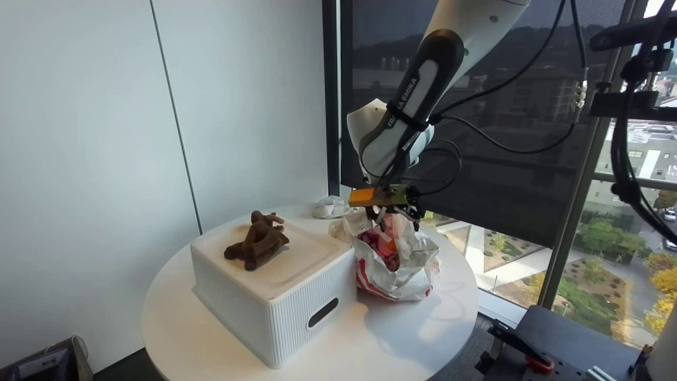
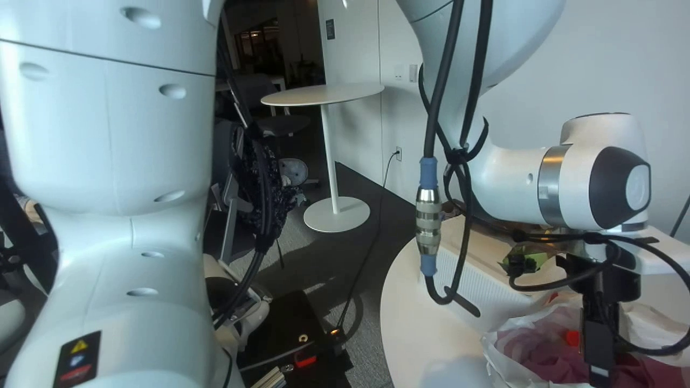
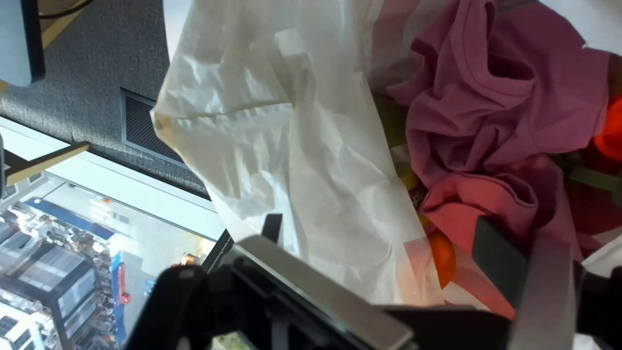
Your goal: Put the items in the plastic bag on the white basket
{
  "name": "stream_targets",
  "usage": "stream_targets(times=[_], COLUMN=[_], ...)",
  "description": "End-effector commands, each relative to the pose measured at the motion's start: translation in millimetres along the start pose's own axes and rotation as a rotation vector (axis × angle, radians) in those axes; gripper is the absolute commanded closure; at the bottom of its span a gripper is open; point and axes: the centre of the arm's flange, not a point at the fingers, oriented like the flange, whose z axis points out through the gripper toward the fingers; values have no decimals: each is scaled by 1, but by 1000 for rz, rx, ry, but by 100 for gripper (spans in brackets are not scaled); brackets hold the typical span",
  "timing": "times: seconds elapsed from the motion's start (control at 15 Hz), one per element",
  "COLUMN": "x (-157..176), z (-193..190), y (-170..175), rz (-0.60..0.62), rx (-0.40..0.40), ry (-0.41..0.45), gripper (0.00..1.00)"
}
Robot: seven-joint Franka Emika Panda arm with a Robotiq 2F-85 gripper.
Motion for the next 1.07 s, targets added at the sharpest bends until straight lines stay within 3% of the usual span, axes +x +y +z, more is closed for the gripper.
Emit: stream_targets(times=[0.0, 0.4, 0.8, 1.0], x=[-1, 17, 31, 37], z=[25, 32, 9, 27], y=[-26, -75, -98, -108], rz=[29, 1, 0, -11], rx=[-22, 10, 40, 61], ry=[30, 107, 106, 100], gripper=[0, 0, 0, 0])
